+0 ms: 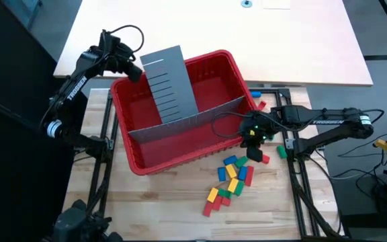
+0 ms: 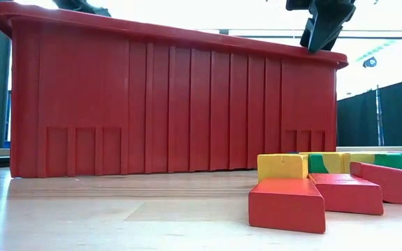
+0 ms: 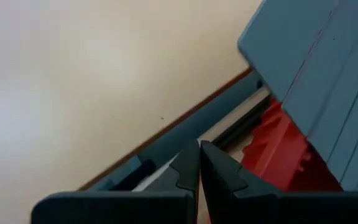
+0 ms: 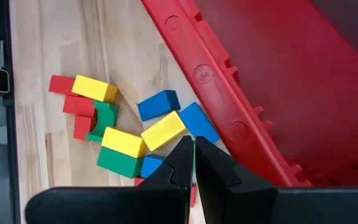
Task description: Sort blocks
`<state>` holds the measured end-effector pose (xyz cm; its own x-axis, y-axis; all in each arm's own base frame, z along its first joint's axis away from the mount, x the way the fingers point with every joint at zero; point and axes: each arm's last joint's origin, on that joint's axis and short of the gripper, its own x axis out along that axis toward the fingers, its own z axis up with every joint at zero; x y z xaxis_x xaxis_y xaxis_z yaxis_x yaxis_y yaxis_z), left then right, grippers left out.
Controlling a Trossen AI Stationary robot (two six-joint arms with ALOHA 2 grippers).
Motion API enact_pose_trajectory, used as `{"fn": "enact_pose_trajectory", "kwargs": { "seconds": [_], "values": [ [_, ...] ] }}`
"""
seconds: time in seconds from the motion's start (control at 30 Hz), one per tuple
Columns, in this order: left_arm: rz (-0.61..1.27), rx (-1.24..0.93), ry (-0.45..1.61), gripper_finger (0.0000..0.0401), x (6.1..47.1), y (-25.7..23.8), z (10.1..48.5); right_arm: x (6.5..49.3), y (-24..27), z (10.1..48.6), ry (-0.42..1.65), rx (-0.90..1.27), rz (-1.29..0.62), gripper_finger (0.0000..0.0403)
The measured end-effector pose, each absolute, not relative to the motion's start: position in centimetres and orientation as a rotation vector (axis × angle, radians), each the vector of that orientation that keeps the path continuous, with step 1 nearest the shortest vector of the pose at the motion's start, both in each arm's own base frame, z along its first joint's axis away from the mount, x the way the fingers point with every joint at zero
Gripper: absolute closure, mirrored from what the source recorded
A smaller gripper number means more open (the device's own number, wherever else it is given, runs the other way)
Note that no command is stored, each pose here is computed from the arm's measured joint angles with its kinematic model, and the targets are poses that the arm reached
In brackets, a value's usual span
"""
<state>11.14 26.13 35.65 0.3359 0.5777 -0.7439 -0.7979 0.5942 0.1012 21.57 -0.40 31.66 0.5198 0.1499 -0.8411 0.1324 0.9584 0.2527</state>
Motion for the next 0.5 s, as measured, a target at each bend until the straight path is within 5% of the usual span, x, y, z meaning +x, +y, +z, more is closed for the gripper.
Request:
{"fn": "enact_pose_trajectory", "kwargs": {
  "seconds": [0.5],
  "values": [
    [0.718, -0.511, 0.929, 0.0401, 10.6, 23.5, 34.9, 20.8, -0.6, 32.2, 1.004, 0.282, -0.061, 0.0403]
  ]
}}
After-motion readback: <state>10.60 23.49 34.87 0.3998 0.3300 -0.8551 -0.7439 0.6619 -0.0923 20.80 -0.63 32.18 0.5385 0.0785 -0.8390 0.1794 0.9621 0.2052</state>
